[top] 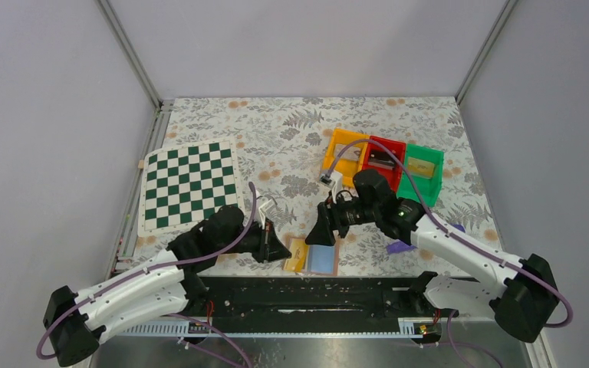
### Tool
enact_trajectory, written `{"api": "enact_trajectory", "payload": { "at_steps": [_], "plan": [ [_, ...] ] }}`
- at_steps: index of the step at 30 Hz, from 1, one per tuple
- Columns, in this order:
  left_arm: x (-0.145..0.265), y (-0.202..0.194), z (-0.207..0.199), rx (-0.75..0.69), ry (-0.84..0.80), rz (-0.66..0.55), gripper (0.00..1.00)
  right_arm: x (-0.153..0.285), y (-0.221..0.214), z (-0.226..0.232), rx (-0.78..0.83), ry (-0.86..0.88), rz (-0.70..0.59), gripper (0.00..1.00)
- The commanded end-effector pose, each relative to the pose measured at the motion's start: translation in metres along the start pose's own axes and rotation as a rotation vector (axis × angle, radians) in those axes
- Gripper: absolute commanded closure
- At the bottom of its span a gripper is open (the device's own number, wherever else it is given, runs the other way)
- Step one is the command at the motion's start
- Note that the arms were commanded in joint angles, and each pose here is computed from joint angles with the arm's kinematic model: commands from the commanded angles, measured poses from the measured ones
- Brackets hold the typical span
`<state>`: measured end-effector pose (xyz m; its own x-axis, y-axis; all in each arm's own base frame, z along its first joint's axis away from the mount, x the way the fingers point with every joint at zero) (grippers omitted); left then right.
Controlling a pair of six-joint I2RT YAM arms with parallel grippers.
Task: Take the credit cards out of the card holder
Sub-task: Remove the credit card from the card holder, then place the credit card in the storage box.
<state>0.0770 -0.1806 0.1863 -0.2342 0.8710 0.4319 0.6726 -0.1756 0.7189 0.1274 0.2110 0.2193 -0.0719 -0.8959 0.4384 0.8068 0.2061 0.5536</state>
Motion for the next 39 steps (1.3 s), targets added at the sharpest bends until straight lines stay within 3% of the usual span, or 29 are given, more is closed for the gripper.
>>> {"api": "enact_trajectory", "payload": {
  "at_steps": [1,10,13,18,21,22,26,30,33,39],
  "plan": [
    [0.001,0.018,-0.018,-0.075,-0.144,-0.019,1.00,-0.006,0.011,0.010,0.049,0.135,0.083,0.32],
    [-0.006,0.021,-0.020,-0.071,-0.202,-0.045,1.00,-0.018,0.004,0.004,0.023,0.236,0.201,0.40],
    [-0.008,0.021,-0.019,-0.068,-0.199,-0.046,1.00,-0.019,0.000,0.001,0.013,0.239,0.210,0.56],
    [-0.010,0.022,-0.013,-0.042,-0.124,-0.045,1.00,-0.020,0.000,-0.002,-0.006,0.234,0.191,0.98],
    [-0.009,0.025,-0.013,-0.039,-0.111,-0.061,1.00,-0.018,0.005,-0.001,-0.018,0.233,0.176,1.00],
    [-0.008,0.027,-0.013,-0.034,-0.097,-0.066,0.94,-0.018,0.006,-0.002,-0.024,0.228,0.171,1.00],
    [-0.002,0.032,-0.006,-0.025,0.039,-0.081,0.41,-0.007,0.019,-0.015,-0.089,0.156,0.095,1.00],
    [0.007,0.036,-0.001,-0.059,0.143,-0.105,0.16,0.024,0.042,-0.044,-0.193,-0.024,-0.061,1.00],
    [0.009,0.038,0.002,-0.079,0.178,-0.110,0.09,0.057,0.062,-0.067,-0.271,-0.222,-0.203,1.00],
    [0.007,0.037,0.007,-0.108,0.219,-0.081,0.05,0.135,0.096,-0.094,-0.356,-0.559,-0.523,1.00]
  ]
}}
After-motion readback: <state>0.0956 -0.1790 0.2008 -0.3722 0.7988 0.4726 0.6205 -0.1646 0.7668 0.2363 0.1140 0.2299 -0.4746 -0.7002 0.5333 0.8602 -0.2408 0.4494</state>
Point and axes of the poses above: each gripper's point midway between its finger pads, its own x axis back along the fingers, its own z axis along the line the jaws close on, y = z × x, the point moved 9 cm from there along x, back along the fingers, and after that the axes turned 10 degrees about -x, right-handed, at the moved point
